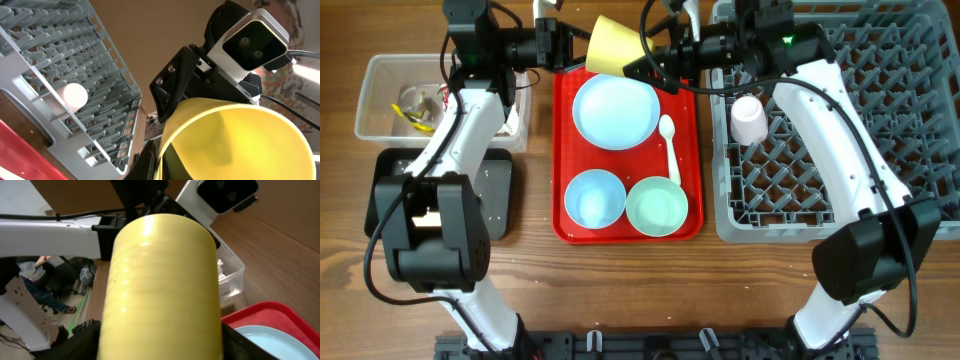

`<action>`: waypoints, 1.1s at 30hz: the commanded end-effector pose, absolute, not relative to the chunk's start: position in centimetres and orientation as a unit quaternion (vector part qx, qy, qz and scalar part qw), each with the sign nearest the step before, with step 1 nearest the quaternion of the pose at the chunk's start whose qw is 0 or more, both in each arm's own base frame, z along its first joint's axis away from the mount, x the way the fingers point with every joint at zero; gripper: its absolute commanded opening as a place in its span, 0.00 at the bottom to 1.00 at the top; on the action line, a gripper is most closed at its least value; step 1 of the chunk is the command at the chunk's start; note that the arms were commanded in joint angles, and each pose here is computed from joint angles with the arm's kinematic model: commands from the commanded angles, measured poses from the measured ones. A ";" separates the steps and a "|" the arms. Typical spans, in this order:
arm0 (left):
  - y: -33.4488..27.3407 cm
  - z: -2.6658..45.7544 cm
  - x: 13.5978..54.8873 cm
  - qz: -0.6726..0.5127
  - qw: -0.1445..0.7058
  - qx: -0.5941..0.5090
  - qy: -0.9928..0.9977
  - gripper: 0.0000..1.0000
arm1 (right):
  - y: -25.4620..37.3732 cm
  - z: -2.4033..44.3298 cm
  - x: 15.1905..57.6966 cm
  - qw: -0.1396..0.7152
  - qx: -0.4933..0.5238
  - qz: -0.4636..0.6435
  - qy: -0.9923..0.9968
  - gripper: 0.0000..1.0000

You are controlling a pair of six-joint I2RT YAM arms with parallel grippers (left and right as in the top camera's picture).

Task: Sort waste into correct bins and load items into the dishwasher rack
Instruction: 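Grasp the yellow cup with the right gripper and release left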

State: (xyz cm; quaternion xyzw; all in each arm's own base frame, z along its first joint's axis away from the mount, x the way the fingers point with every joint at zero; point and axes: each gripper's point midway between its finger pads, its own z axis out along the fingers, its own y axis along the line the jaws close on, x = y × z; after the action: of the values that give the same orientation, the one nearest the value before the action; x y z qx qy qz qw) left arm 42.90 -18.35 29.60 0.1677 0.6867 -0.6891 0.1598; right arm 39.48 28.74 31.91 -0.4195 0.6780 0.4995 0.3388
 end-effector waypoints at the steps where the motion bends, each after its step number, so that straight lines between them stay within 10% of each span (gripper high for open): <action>1: -18.2 30.6 43.2 -0.685 0.180 0.162 0.687 0.04 | 29.7 32.2 38.2 0.325 -0.434 0.525 0.656 0.63; 10: -18.2 30.6 42.8 -0.686 0.173 0.168 0.686 0.04 | 29.9 33.2 38.9 0.339 -0.426 0.529 0.651 0.39; 33: -16.4 30.5 43.1 -0.684 0.181 0.165 0.687 0.13 | 28.2 33.9 42.1 0.376 -0.383 0.504 0.677 0.37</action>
State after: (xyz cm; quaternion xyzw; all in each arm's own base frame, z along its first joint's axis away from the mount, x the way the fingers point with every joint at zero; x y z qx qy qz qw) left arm 43.05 -17.69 29.76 0.1639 0.6876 -0.6879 0.1647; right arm 41.43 28.86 33.85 -0.3977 0.6682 0.5054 0.3740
